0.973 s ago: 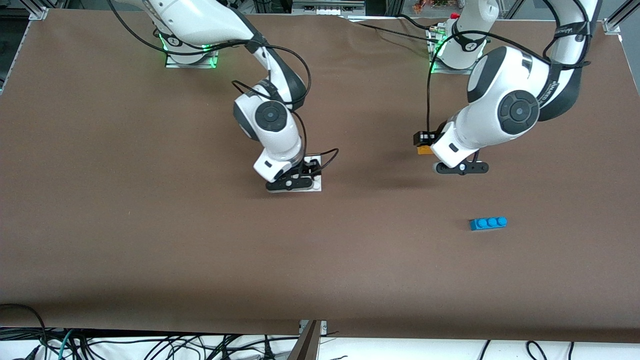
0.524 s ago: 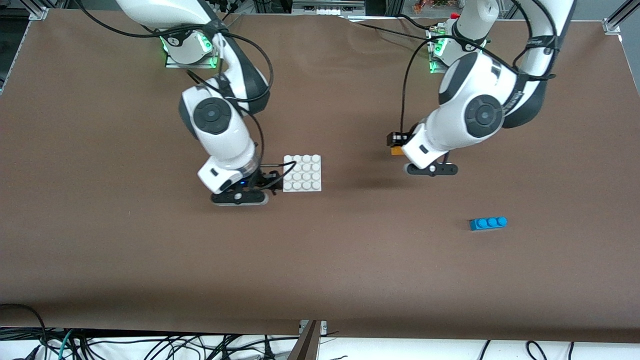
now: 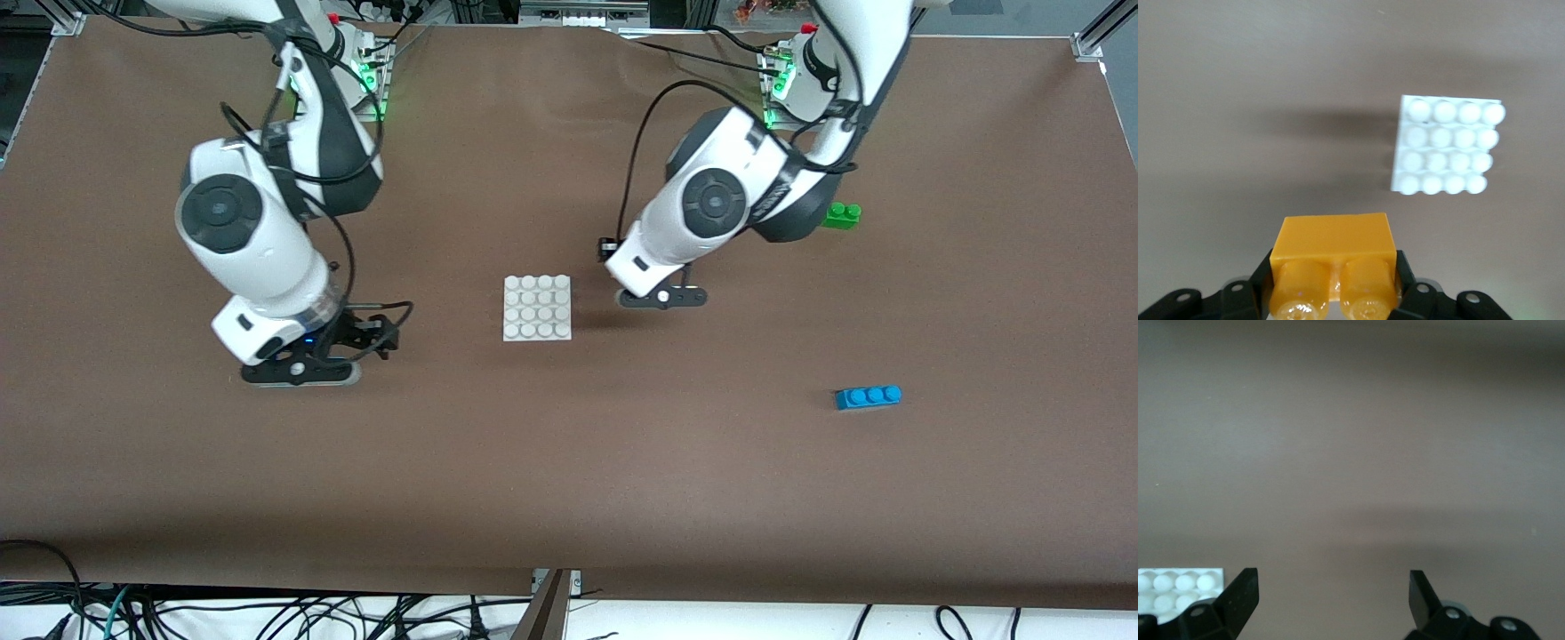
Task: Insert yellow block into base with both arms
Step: 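Withdraw the right gripper to rest while the left gripper carries the block over, then lower the yellow block onto the white base studs with the left gripper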
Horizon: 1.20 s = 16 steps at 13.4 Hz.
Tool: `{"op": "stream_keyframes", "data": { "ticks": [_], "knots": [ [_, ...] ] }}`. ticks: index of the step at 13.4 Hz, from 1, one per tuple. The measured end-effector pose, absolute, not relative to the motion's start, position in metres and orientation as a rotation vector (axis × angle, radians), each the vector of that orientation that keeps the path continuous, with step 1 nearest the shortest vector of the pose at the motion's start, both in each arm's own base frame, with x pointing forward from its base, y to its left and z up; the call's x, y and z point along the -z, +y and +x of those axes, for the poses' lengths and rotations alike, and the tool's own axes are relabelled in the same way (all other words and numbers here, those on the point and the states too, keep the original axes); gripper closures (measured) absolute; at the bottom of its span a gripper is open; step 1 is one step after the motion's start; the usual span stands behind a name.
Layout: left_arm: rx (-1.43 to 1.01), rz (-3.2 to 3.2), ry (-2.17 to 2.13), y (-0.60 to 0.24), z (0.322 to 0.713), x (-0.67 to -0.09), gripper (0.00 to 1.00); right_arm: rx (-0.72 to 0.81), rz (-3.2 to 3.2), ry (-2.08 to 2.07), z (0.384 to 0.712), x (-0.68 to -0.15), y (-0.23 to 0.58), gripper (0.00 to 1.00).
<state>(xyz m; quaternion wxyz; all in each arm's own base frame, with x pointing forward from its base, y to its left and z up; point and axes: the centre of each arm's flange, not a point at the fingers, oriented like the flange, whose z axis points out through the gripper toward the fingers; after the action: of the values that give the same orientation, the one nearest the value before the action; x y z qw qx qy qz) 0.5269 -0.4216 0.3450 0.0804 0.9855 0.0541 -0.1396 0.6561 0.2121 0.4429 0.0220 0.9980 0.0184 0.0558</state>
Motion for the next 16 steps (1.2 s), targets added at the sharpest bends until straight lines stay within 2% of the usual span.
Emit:
{"op": "stream_keyframes", "data": {
  "ticks": [3,9,13,16],
  "knots": [
    [0.436,2.941,0.228,-0.473,0.517,-0.329,0.30,-0.135,3.096,-0.018,0.653,-0.480,0.165,0.00],
    [0.399,2.896,0.315,-0.504,0.536,-0.285,0.30,-0.064,3.120,-0.056,0.627,-0.548,0.065,0.00],
    [0.404,2.914,0.307,-0.538,0.525,-0.246,0.30,-0.051,3.106,-0.067,0.602,-0.574,0.036,0.00],
    [0.409,2.936,0.320,-0.550,0.517,-0.227,0.30,-0.026,3.085,0.151,0.595,-0.579,0.024,0.00]
  ]
}}
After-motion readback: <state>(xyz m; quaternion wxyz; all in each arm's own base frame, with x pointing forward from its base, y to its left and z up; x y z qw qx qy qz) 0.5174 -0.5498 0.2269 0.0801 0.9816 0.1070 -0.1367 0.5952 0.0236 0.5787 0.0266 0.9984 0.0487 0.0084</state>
